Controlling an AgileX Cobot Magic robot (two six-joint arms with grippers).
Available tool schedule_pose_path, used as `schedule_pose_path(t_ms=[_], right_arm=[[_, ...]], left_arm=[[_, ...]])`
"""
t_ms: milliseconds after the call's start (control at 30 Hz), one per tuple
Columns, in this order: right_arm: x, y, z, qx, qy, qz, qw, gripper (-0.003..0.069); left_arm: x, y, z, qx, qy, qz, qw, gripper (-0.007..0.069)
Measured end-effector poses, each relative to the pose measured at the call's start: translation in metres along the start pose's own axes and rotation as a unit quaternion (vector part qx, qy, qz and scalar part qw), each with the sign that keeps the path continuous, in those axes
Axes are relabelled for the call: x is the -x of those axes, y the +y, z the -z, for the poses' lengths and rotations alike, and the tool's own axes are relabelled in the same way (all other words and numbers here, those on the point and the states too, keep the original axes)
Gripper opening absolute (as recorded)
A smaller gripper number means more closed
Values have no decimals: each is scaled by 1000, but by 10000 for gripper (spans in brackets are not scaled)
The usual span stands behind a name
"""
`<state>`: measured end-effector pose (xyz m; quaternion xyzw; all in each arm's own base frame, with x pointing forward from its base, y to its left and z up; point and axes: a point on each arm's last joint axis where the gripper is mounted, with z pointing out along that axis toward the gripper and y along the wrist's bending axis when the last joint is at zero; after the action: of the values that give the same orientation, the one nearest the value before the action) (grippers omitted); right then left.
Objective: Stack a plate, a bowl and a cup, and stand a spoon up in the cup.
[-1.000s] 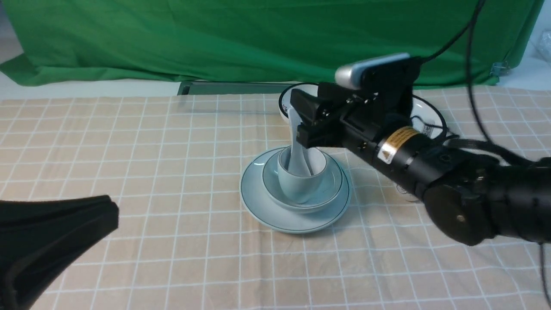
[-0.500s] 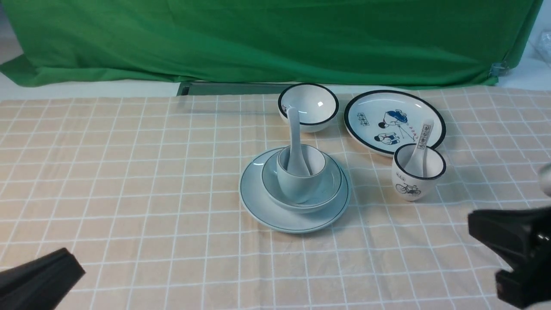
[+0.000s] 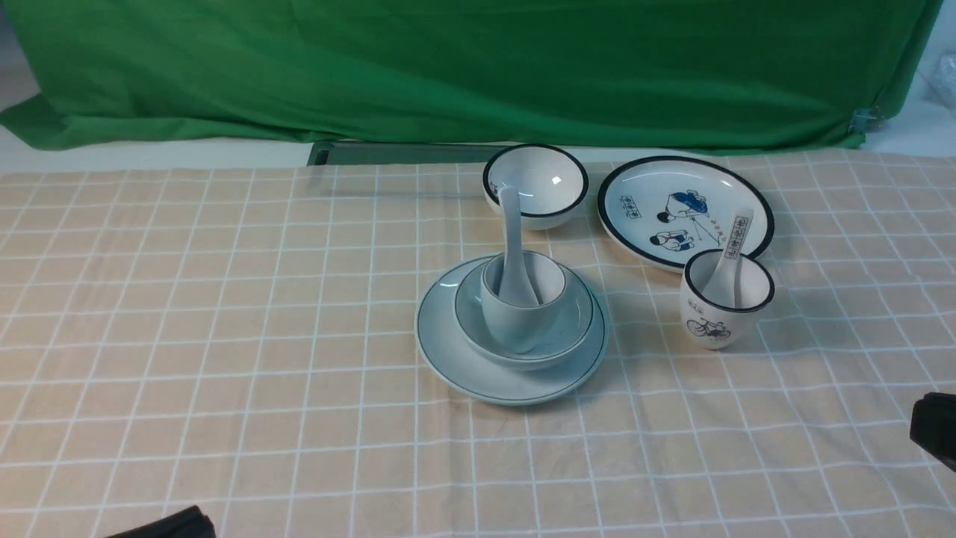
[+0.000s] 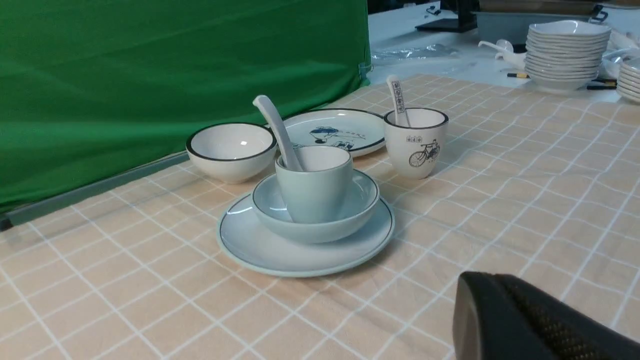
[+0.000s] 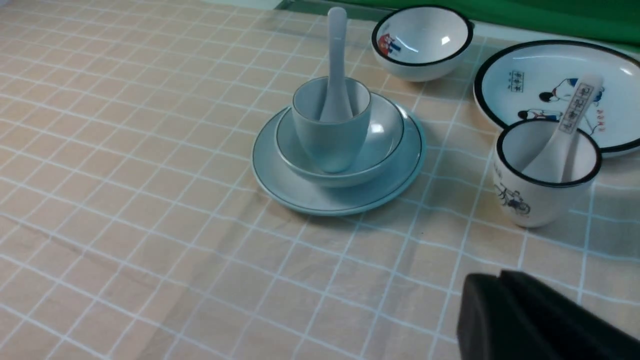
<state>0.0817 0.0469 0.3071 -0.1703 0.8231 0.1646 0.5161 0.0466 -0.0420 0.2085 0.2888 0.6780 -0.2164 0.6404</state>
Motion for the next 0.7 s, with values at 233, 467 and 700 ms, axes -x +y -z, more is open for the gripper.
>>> schedule_pose_path(t_ms=[233, 467, 700], right_arm=[[-28, -22, 6, -104, -26, 1, 994, 18], [-109, -35, -4, -189, -69, -5, 980, 17], [-134, -38, -11, -204, -74, -13, 976, 17]], left_arm=[[-12, -1, -1, -4, 27, 0, 1000, 3], [-14, -1, -1, -5, 35, 0, 999, 3], [-14, -1, -1, -5, 37, -1, 999, 3]])
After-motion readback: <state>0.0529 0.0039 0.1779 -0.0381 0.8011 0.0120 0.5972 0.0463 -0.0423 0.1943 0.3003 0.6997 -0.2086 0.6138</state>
